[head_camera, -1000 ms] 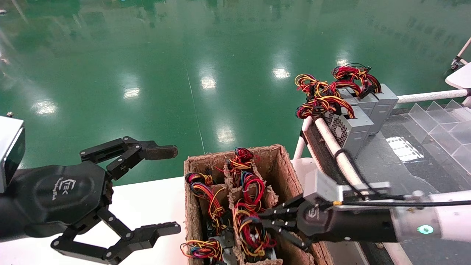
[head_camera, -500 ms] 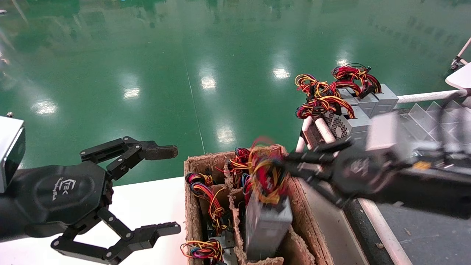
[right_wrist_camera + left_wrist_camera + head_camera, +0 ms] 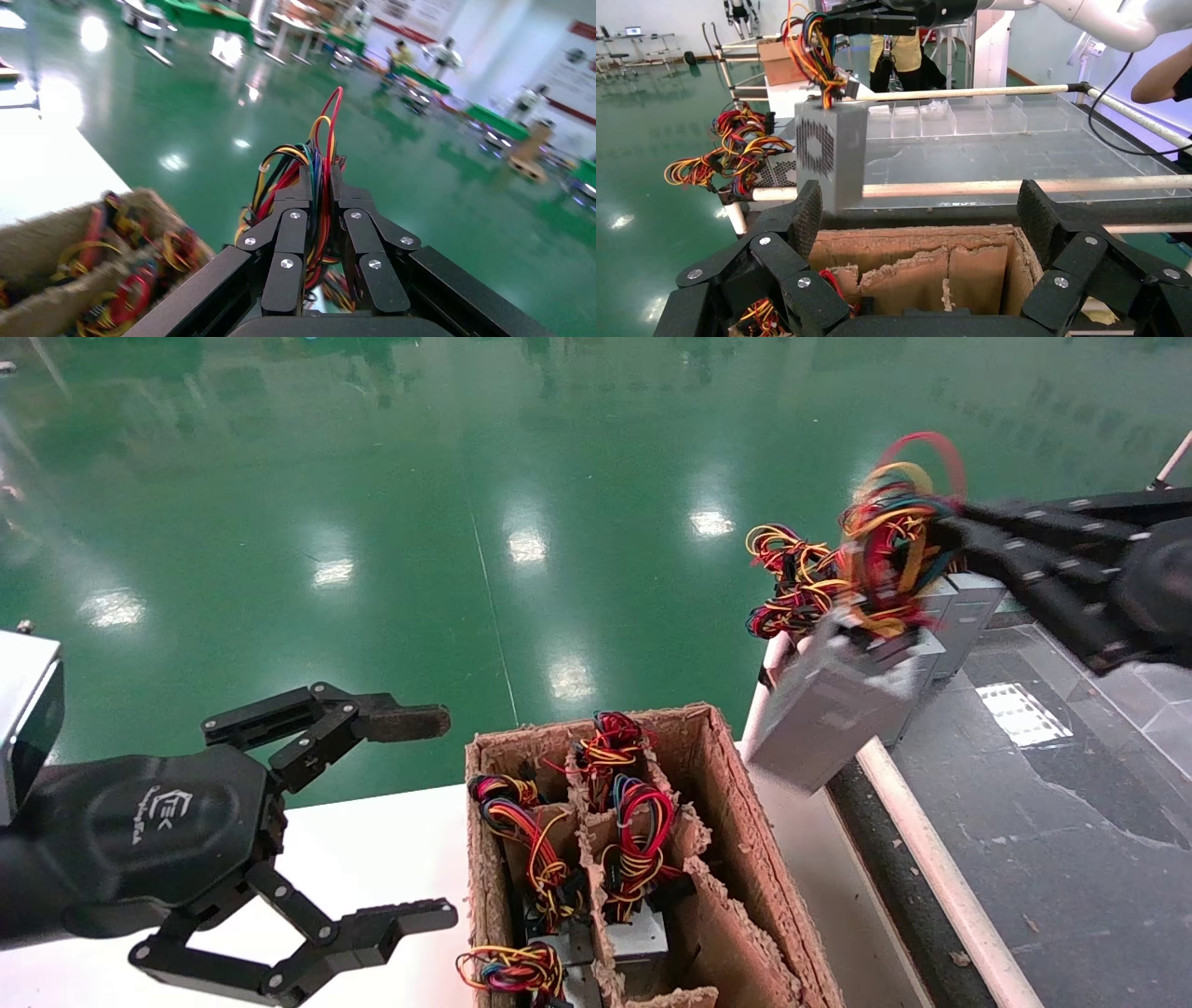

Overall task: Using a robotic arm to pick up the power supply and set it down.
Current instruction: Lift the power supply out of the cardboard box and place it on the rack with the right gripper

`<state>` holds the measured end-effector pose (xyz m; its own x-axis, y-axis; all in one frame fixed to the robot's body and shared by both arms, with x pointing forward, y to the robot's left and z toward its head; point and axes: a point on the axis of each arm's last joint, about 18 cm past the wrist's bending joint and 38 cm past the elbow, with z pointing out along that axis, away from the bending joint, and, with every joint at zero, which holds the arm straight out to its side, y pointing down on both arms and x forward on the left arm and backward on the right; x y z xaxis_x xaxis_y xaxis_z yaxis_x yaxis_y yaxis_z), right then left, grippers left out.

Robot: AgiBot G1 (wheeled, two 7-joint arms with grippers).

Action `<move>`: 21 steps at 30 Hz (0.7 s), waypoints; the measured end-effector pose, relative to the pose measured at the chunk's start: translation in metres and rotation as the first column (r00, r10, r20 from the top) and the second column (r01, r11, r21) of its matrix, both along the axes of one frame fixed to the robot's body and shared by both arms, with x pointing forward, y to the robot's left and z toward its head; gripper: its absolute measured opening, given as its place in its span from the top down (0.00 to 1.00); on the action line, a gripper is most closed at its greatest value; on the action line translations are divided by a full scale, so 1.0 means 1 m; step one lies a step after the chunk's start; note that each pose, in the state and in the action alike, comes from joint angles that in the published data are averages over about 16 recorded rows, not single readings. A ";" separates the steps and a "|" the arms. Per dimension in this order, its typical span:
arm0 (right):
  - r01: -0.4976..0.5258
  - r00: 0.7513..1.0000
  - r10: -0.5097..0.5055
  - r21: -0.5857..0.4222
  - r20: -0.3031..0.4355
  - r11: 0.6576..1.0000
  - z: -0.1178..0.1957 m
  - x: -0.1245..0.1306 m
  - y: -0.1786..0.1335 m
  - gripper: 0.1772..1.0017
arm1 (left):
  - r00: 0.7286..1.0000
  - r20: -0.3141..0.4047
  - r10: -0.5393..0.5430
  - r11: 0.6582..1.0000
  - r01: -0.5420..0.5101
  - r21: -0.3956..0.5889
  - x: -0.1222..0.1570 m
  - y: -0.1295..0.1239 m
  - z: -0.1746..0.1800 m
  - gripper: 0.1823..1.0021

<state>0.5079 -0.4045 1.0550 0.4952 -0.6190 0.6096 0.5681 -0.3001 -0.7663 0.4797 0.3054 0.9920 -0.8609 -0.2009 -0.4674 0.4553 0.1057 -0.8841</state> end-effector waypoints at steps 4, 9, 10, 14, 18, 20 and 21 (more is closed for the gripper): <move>0.078 0.997 -0.078 0.025 0.008 0.997 0.003 -0.003 -0.029 0.93 | 1.000 0.000 0.000 1.000 0.000 0.000 0.000 0.000 0.000 0.00; 0.168 0.986 -0.168 0.047 -0.005 0.985 -0.001 -0.006 -0.062 0.93 | 1.000 0.000 0.000 1.000 0.000 0.000 0.000 0.000 0.000 0.00; 0.185 0.983 -0.185 0.049 -0.008 0.981 -0.003 -0.006 -0.068 0.93 | 1.000 0.000 0.000 1.000 0.000 0.000 0.000 0.000 0.000 0.00; 0.252 0.968 -0.251 0.054 -0.030 0.966 -0.011 -0.003 -0.091 0.93 | 1.000 0.000 0.000 1.000 0.000 0.000 0.000 0.000 0.000 0.00; 0.308 0.951 -0.305 0.058 -0.055 0.950 -0.021 0.003 -0.108 0.93 | 1.000 0.000 0.000 1.000 0.000 0.000 0.000 0.000 0.000 0.00; 0.330 0.943 -0.326 0.059 -0.068 0.942 -0.025 0.007 -0.115 0.93 | 1.000 0.000 0.000 1.000 0.000 0.000 0.000 0.000 0.000 0.00; 0.340 0.939 -0.336 0.060 -0.073 0.939 -0.027 0.010 -0.117 0.93 | 1.000 0.000 0.000 1.000 0.000 0.000 0.000 0.000 0.000 0.00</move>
<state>0.5177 -0.5220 1.0276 0.2842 -0.7965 0.5337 0.3942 -0.4104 -0.8223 0.4797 0.3054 0.9920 -0.8609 -0.2009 -0.4674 0.4553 0.1057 -0.8841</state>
